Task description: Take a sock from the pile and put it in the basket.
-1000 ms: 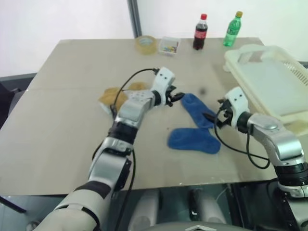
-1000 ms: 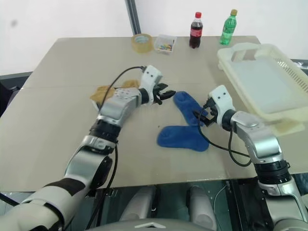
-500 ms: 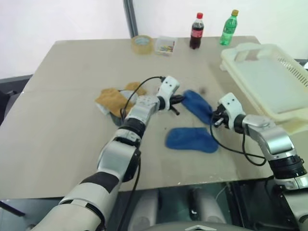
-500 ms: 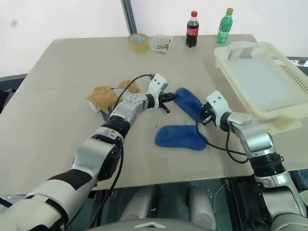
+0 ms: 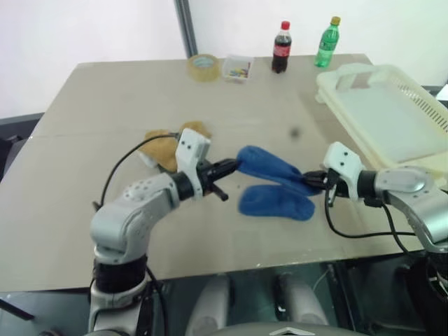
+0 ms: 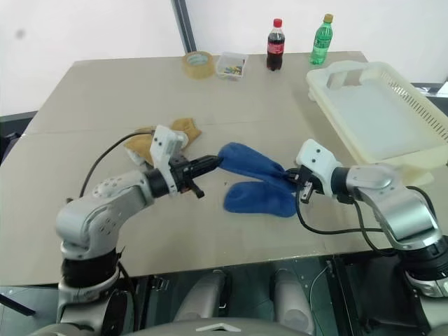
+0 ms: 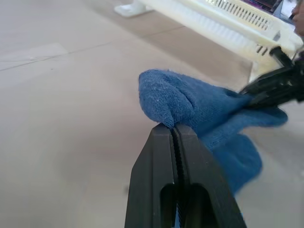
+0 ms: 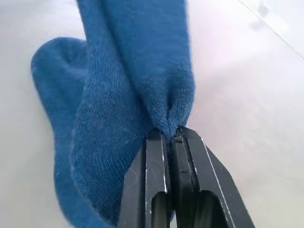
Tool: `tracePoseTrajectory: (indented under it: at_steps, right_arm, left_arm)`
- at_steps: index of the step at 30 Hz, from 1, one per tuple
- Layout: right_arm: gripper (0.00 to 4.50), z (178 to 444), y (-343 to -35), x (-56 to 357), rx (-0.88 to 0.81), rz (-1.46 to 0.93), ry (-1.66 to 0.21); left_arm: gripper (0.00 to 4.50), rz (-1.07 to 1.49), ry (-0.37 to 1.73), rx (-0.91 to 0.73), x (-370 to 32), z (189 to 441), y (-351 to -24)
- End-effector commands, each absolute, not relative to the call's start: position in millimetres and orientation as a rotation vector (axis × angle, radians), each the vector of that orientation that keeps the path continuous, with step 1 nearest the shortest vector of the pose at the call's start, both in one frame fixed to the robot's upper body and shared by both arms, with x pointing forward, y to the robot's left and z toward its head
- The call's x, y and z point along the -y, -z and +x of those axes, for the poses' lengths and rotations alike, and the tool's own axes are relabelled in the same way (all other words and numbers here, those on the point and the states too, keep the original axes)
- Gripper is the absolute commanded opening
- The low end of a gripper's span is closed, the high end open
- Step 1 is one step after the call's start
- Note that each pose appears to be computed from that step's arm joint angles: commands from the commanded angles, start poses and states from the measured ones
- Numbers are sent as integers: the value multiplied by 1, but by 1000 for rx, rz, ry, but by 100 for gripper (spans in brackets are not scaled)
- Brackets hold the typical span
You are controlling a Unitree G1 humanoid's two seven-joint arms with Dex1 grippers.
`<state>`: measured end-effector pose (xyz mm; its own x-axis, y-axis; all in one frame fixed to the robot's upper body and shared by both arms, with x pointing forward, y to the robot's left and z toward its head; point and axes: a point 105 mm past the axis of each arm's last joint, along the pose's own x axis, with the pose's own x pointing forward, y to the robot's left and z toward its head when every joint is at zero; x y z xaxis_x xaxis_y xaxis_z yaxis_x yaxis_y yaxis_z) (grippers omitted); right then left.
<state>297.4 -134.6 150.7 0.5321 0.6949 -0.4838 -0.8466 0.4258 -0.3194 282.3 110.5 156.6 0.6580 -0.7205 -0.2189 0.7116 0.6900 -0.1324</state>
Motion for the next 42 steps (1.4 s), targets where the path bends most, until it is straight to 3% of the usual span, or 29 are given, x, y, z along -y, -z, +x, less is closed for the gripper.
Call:
tracePoseTrajectory:
  at_steps: [1, 5, 18, 19, 21, 22, 26, 29, 30, 35, 42]
  right_arm:
    - [1, 296, -152, 137, -300, -617, -976]
    - [1, 296, -143, 142, -327, -654, -978]
    - [1, 285, -132, 152, -378, -668, -992]
    - [0, 285, -132, 152, -380, -662, -990]
    - [56, 285, -130, 153, -379, -663, -986]
    - [85, 286, -131, 154, -372, -674, -978]
    - [240, 290, -137, 157, -327, -693, -940]
    - [240, 288, -148, 151, -260, -641, -963]
    - [215, 288, -151, 148, -235, -625, -978]
    - [4, 283, -152, 126, -171, -566, -1068]
    - [4, 298, -92, 109, -280, -600, -1103]
  left_arm:
    - [0, 13, 790, -283, -116, 274, -150]
    - [0, 41, 801, -339, -114, 269, -131]
    - [0, 13, 900, -359, -96, 263, -121]
    - [29, 12, 899, -368, -96, 264, -119]
    - [81, 6, 916, -386, -94, 261, -116]
    - [131, 8, 911, -391, -94, 261, -114]
    - [274, 2, 886, -387, -100, 263, -115]
    - [274, -33, 887, -362, -116, 265, -123]
    - [276, -37, 900, -362, -120, 265, -124]
    - [277, -24, 967, -387, -132, 267, -126]
    - [277, -10, 1054, -496, -114, 274, -107]
